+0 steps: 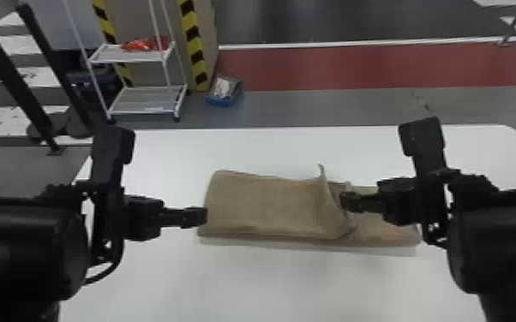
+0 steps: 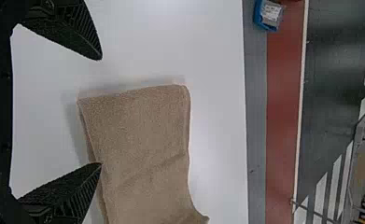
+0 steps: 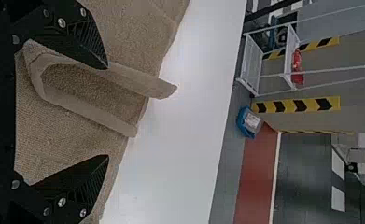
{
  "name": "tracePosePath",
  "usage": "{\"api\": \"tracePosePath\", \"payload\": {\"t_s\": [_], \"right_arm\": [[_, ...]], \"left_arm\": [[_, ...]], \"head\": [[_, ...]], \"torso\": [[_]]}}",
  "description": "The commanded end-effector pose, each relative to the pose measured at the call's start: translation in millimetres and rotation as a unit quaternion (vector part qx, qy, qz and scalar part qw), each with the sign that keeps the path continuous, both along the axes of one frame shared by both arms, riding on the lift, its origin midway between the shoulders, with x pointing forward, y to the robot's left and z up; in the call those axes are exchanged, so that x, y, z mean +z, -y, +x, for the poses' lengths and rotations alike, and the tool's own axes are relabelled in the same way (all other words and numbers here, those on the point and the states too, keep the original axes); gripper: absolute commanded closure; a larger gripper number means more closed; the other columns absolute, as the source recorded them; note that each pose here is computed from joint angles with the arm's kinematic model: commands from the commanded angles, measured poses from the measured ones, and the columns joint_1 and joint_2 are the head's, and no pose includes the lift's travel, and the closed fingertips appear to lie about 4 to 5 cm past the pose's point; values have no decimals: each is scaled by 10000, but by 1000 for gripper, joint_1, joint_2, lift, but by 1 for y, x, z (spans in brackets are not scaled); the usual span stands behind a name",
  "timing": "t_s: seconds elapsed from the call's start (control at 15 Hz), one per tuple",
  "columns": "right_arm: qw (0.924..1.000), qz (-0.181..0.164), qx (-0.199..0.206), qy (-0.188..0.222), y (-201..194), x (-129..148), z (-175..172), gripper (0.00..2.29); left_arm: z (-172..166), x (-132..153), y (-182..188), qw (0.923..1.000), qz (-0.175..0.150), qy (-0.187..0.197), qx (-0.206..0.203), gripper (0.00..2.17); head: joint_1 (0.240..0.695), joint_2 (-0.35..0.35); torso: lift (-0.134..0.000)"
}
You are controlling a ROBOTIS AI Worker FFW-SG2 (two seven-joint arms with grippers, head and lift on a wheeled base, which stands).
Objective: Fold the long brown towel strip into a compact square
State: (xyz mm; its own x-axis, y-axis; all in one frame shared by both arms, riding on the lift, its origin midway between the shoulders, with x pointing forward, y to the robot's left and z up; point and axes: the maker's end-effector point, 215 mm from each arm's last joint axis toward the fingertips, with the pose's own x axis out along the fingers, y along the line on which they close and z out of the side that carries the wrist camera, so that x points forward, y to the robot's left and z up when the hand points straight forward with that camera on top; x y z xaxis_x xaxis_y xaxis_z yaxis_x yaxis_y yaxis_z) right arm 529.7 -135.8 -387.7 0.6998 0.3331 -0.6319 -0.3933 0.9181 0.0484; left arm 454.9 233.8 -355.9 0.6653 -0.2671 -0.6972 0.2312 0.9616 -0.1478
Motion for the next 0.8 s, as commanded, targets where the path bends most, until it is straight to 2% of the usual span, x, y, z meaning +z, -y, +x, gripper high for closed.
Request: {"api": "tracePosePath", "payload": {"t_s": [0.0, 0.13, 0.4, 0.67, 0.73], "right_arm": [[9998, -180, 30, -110, -1, -15, 1, 232], [9991, -377, 52, -165, 1, -28, 7, 232], [9974, -694, 21, -174, 5, -30, 10, 232], [9929, -967, -309, -622, 24, -49, -7, 232], [9926, -933, -345, -690, 25, -50, -11, 232]], "left_arm": [[-4, -5, -7, 10000, -3, -56, 65, 80], [-4, -5, -7, 10000, -9, -63, 67, 80], [-6, -8, -9, 9999, -15, -98, 87, 80], [-6, -11, -15, 9998, -68, -147, 142, 80], [-6, -12, -15, 9997, -81, -162, 142, 80]], "head": [[695, 110], [695, 115], [695, 117], [695, 114], [695, 110]], "torso": [[-128], [-128], [-128], [-128], [-128]]}}
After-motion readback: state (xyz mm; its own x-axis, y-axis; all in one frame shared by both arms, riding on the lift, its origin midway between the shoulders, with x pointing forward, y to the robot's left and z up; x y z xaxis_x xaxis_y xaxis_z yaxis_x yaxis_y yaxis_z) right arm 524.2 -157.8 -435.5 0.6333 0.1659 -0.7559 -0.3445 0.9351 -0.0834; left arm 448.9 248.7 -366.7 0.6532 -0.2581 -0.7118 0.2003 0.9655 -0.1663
